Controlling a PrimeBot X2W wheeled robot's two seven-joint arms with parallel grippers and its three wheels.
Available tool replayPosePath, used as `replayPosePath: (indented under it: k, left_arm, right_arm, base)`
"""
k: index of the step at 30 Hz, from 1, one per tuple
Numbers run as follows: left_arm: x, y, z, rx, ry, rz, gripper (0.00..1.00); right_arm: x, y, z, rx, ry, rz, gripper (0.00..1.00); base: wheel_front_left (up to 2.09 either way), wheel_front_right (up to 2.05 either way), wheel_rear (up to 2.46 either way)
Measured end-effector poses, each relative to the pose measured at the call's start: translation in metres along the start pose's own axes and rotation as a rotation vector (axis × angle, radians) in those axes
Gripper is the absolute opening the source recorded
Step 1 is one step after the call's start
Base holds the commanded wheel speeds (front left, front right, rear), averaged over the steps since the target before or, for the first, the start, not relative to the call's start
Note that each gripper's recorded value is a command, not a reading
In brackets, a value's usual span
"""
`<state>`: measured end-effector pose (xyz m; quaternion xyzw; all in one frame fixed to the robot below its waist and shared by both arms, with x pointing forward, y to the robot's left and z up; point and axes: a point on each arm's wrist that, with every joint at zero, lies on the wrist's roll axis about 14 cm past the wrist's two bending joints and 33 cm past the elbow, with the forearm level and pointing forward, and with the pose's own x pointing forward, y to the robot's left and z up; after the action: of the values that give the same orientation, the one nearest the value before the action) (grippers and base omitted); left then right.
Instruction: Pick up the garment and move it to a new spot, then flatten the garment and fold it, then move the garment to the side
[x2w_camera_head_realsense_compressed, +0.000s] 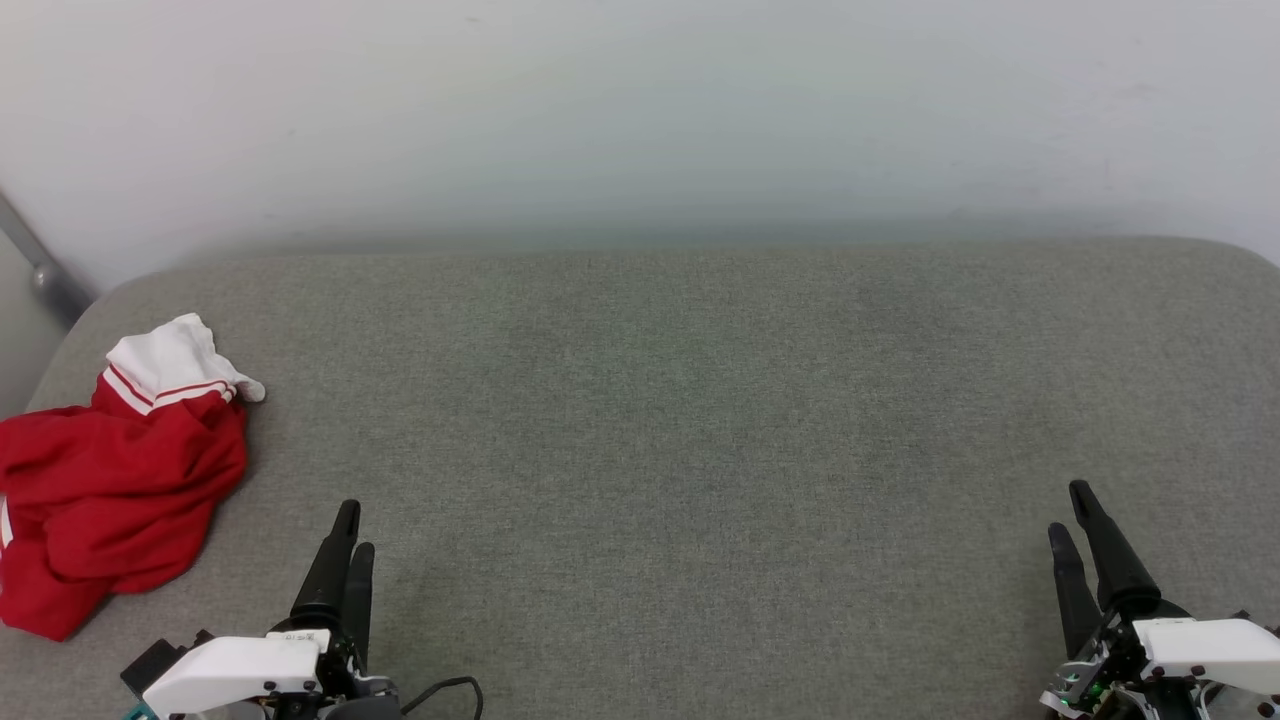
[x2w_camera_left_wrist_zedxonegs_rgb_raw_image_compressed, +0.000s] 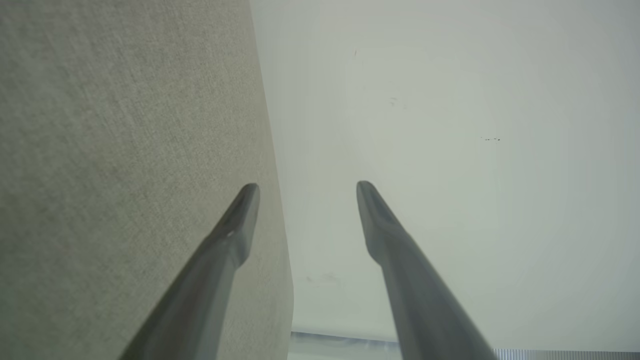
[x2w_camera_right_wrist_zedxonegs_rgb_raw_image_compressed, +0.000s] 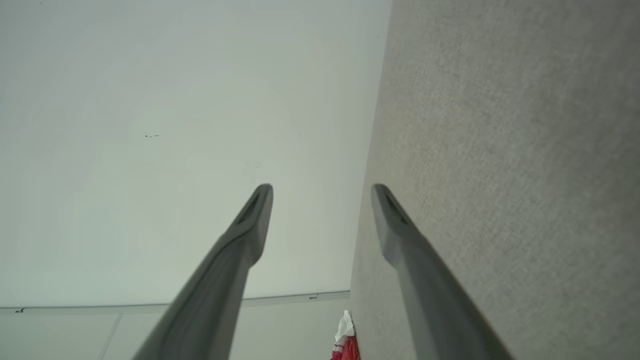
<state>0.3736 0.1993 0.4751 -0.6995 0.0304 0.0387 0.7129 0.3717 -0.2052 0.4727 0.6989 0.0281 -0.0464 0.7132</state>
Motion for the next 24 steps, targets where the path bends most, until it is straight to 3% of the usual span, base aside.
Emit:
replayPosePath:
  k: [8, 24]
  left_arm:
    - [0.002, -0.009, 0.0, 0.144, -0.016, 0.002, 1.0]
    - [0.001, -0.014, -0.005, 0.494, -0.037, 0.034, 1.0]
  right_arm:
    - [-0.003, 0.003, 0.007, -0.136, -0.033, 0.006, 1.0]
    - [-0.007, 0.026, 0.002, -0.52, -0.047, 0.073, 1.0]
  base:
    - [0.0, 0.0, 0.0]
    - [0.0, 0.0, 0.0]
